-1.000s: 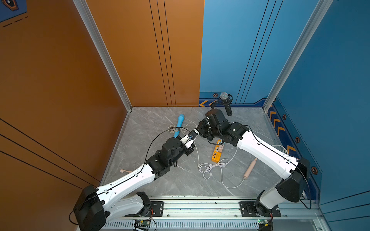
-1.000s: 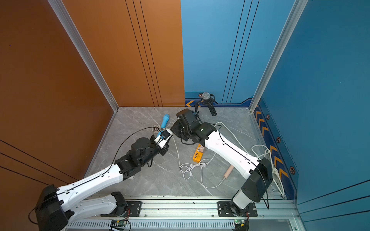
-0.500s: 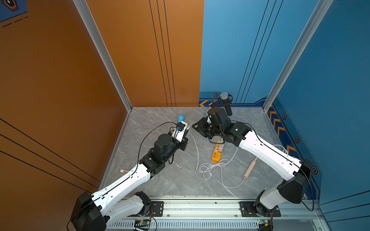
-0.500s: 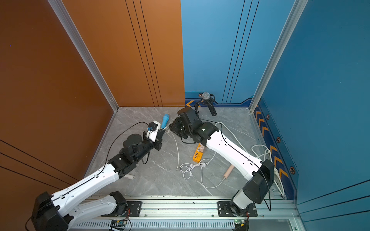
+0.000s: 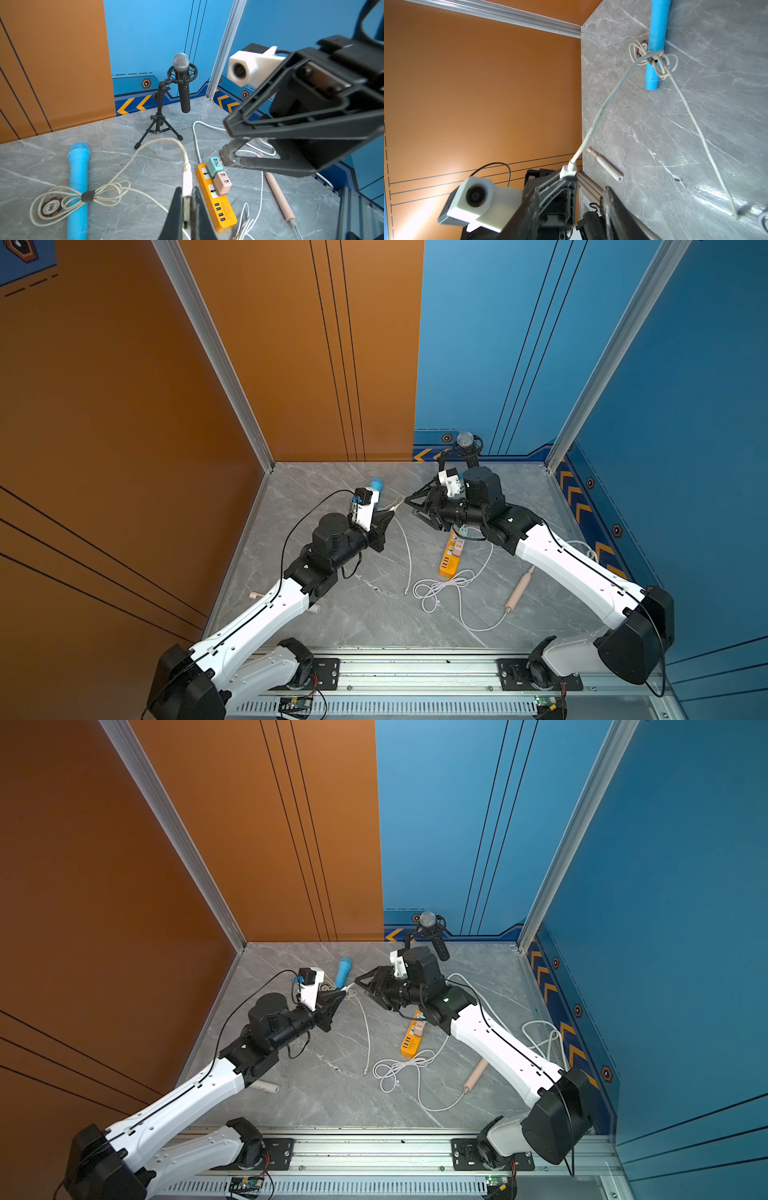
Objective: Charge the electric toothbrush
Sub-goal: Pick up the charging cable from the center of the board.
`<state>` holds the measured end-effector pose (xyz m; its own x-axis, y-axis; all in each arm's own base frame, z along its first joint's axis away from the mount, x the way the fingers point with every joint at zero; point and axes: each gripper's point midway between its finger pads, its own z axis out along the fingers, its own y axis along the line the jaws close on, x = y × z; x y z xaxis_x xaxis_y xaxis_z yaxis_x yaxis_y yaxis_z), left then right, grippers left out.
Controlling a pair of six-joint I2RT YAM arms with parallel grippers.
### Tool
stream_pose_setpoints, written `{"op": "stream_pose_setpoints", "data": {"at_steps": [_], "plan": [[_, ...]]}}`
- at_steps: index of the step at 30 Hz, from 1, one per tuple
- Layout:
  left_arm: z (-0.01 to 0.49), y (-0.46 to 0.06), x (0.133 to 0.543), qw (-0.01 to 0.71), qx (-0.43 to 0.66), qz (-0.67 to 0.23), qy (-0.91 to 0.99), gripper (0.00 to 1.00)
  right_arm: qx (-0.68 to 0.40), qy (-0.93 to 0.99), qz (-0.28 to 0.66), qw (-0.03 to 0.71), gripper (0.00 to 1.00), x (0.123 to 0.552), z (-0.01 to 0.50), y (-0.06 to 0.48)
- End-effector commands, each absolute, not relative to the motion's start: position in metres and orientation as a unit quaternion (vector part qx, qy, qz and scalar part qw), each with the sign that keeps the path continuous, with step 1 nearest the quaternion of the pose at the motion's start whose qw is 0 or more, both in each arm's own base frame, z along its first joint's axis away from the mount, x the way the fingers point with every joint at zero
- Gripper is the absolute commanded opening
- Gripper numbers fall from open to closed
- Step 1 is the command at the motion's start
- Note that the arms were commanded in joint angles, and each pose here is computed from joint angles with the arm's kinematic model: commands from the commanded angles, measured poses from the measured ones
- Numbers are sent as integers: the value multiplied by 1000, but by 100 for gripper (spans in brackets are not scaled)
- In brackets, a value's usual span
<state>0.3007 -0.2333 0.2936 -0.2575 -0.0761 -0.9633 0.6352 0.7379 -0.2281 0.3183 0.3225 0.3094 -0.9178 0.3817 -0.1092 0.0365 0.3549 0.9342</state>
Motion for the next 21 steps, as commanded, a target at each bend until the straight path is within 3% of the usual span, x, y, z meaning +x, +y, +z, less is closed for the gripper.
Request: {"op": "stream_pose_setpoints", "data": {"at_steps": [1,7,13,21], "plan": [[297,-244,293,570,211,-329,723,0,145,782,594,121,48,325,315,336],[299,-246,291,574,217,-325,720,0,162,776,602,98,40,330,304,343],[299,-246,292,577,217,-319,720,0,155,778,600,103,25,327,304,344],[302,-245,295,582,210,-313,720,0,146,780,602,93,19,317,302,352]]}}
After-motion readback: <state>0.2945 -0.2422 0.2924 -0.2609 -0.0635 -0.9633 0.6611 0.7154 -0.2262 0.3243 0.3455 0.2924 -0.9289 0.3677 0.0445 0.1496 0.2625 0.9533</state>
